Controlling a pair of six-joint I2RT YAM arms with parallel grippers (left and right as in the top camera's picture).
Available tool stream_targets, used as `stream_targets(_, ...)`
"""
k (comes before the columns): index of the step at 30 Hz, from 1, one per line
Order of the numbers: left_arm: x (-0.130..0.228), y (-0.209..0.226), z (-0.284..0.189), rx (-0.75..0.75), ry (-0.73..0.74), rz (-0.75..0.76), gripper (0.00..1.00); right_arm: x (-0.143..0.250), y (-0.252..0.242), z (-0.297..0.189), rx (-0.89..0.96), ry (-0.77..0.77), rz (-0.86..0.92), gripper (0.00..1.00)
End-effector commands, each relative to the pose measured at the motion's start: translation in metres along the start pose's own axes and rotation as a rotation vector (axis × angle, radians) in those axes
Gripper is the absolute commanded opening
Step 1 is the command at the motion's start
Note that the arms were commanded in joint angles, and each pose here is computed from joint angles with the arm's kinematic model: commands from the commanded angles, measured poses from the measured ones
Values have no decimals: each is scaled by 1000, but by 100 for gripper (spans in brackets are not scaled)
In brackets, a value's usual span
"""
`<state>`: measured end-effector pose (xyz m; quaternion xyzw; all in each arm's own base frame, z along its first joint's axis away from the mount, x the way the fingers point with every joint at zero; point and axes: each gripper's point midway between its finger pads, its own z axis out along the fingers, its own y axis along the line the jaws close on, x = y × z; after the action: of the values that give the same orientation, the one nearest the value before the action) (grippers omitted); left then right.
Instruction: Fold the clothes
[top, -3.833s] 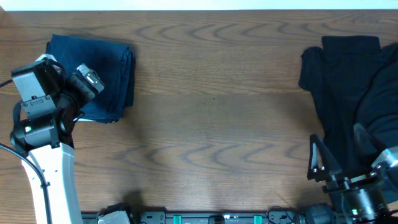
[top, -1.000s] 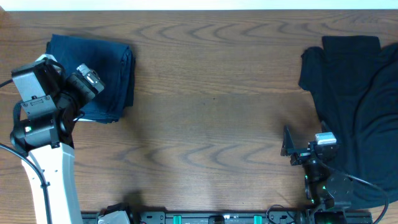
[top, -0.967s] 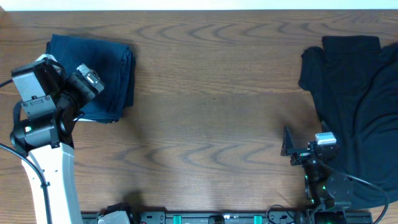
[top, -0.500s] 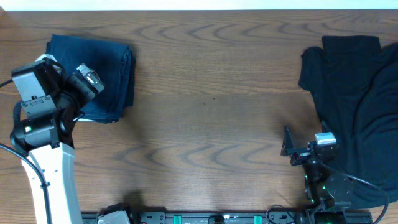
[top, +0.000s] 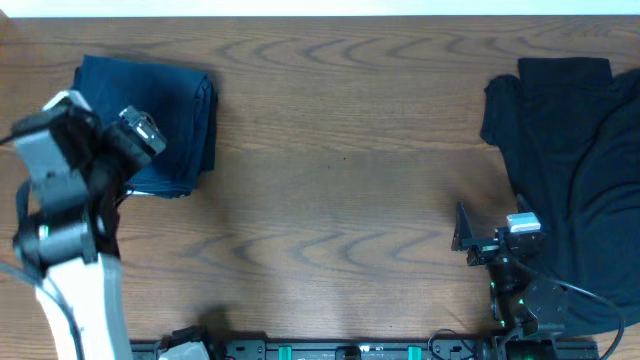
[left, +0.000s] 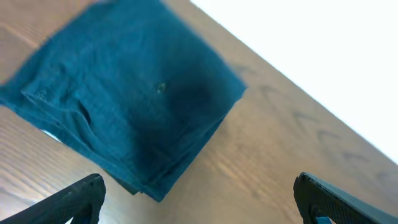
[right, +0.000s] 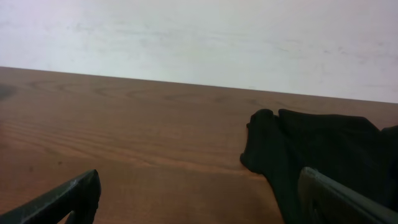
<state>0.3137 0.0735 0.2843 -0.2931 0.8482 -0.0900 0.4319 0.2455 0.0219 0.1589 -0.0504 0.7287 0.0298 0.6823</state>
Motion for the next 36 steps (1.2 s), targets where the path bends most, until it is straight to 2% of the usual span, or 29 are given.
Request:
stream_targets(1, -5, -16, -40, 66, -102, 39, 98, 0, -3, 0, 10, -2, -11, 99)
stream_targets(11, 14, -69, -161, 372, -330, 167, 98, 0, -3, 0, 10, -2, -11, 99)
stream_targets(15, 28, -69, -204, 467, -402, 191, 98, 0, -3, 0, 10, -2, -11, 99)
stream_targets(19, 55, -50, -226, 481, -401, 196, 98, 0, -3, 0, 10, -2, -11, 99)
stream_targets(26, 103, -18, -220, 447, -338, 195, 98, 0, -3, 0, 10, -2, -11, 99)
stream_targets(36, 150, 7, -146, 394, -239, 194, 98, 0, -3, 0, 10, -2, -11, 99)
